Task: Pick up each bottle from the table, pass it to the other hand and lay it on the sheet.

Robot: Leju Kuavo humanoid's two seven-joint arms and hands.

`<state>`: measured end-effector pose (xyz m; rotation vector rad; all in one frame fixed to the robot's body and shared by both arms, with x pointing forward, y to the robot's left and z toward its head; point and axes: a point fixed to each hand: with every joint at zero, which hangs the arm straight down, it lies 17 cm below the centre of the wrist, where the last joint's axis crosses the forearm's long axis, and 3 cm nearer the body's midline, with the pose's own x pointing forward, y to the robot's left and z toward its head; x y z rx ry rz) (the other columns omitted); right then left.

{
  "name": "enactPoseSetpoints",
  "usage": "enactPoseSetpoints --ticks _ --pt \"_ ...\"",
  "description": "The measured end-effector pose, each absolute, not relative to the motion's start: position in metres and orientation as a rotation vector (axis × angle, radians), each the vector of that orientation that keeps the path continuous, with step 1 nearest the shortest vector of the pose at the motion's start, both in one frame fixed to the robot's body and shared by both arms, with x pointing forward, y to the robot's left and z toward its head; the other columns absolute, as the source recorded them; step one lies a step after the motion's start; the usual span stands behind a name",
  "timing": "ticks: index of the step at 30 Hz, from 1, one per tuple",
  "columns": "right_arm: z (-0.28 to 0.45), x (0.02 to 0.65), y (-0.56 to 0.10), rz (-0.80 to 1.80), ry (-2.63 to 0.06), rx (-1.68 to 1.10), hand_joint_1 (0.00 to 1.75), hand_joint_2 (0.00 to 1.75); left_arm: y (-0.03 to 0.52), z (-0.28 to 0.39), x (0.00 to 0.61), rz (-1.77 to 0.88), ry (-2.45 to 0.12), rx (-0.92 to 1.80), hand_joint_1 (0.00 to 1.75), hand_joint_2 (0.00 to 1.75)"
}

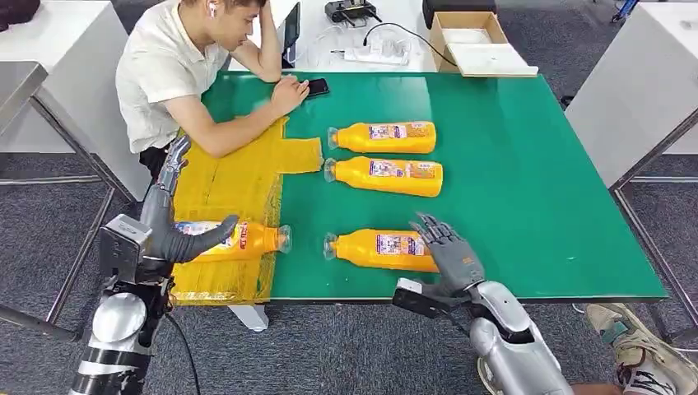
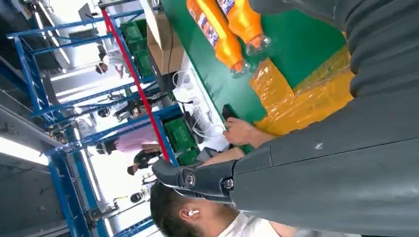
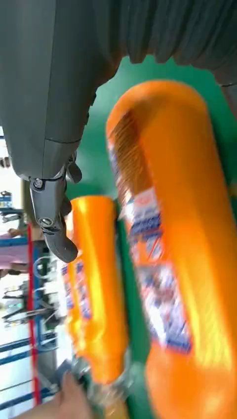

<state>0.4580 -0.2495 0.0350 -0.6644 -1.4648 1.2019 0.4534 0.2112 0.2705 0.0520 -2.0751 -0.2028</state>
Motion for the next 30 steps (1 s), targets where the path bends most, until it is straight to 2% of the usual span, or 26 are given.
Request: enactPoseSetpoints --ticks 20,21,22,23,30 --pt "0.000 0.479 -0.290 1.285 -1.273 -0.651 0.00 1.75 0.215 0.252 0.466 -0.206 -2.013 0.031 0.00 1.75" --pt "0.000 0.479 -0.289 1.281 -1.278 -0.647 0.33 1.75 0.215 0.252 0.467 -0.204 -2.012 0.029 0.00 1.75" --pt "0.000 0.480 -0.288 1.280 -1.283 -0.640 1.68 1.75 0.215 0.252 0.468 -0.202 -2.012 0.027 0.00 1.75" --pt "-0.002 0.480 -0.285 1.277 -1.289 -0.630 1.75 1.75 0.215 0.253 0.469 -0.200 -2.012 0.025 0.00 1.75" --pt "-0.008 0.479 -0.260 1.238 -1.358 -0.558 1.75 1.75 0.215 0.259 0.476 -0.188 -2.027 0.009 0.00 1.75"
